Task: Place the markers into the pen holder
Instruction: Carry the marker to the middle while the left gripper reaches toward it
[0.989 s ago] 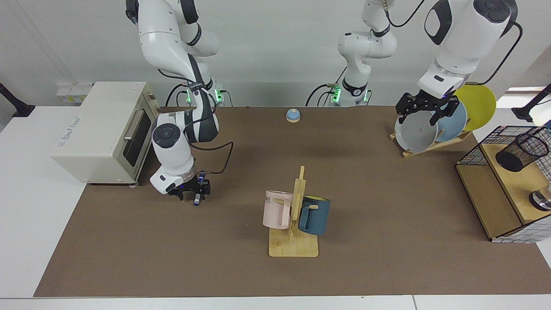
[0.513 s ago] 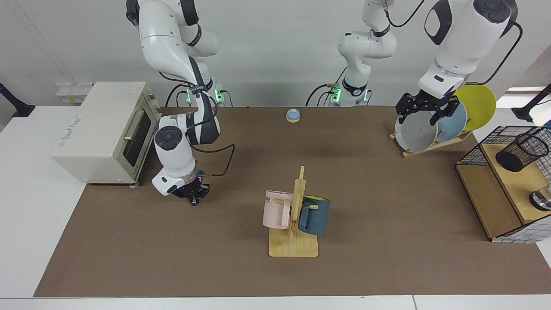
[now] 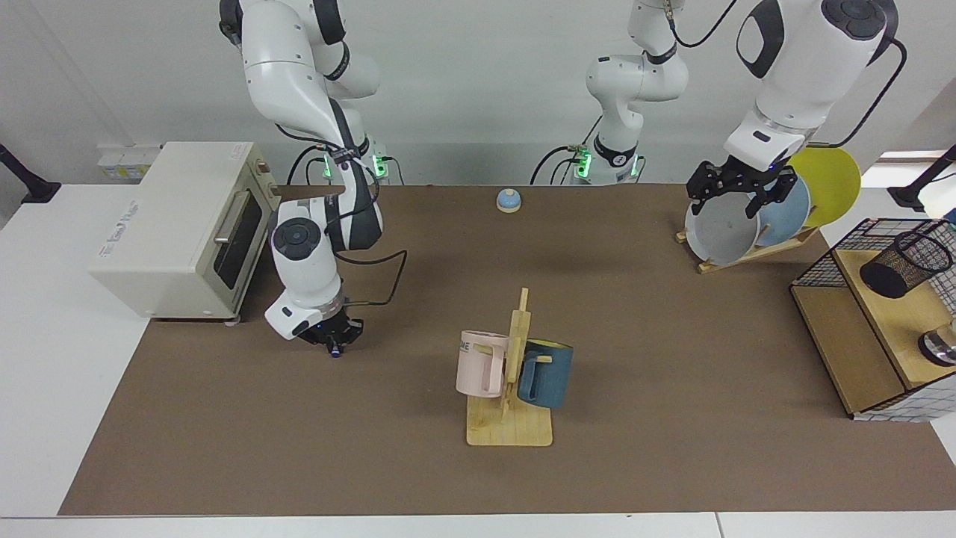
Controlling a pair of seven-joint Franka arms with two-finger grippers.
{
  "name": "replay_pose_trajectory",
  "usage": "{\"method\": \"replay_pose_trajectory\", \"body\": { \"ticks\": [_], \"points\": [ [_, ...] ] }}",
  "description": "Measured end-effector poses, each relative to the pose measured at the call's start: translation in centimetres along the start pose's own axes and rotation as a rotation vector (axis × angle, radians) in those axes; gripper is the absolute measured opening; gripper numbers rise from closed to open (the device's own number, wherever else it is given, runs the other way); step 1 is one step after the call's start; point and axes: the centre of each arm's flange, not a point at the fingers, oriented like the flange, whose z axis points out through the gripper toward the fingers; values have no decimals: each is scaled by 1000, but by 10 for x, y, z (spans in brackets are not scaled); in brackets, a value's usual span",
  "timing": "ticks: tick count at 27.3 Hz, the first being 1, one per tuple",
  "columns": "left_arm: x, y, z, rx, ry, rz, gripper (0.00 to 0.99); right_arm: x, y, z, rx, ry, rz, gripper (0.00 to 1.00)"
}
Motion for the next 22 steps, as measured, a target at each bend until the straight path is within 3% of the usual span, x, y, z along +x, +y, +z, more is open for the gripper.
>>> {"method": "replay_pose_trajectory", "body": {
  "ticks": [10,16,22],
  "points": [
    [-3,4,-28,4,58,8,991,-7,7,-60,-16,-17,34,167],
    [-2,8,-29,5,60,20,991,-20,3,-111,64,-25,122,167],
    [-1,31,-29,9,60,161,991,-32,-25,-159,76,-60,212,167]
  ]
}}
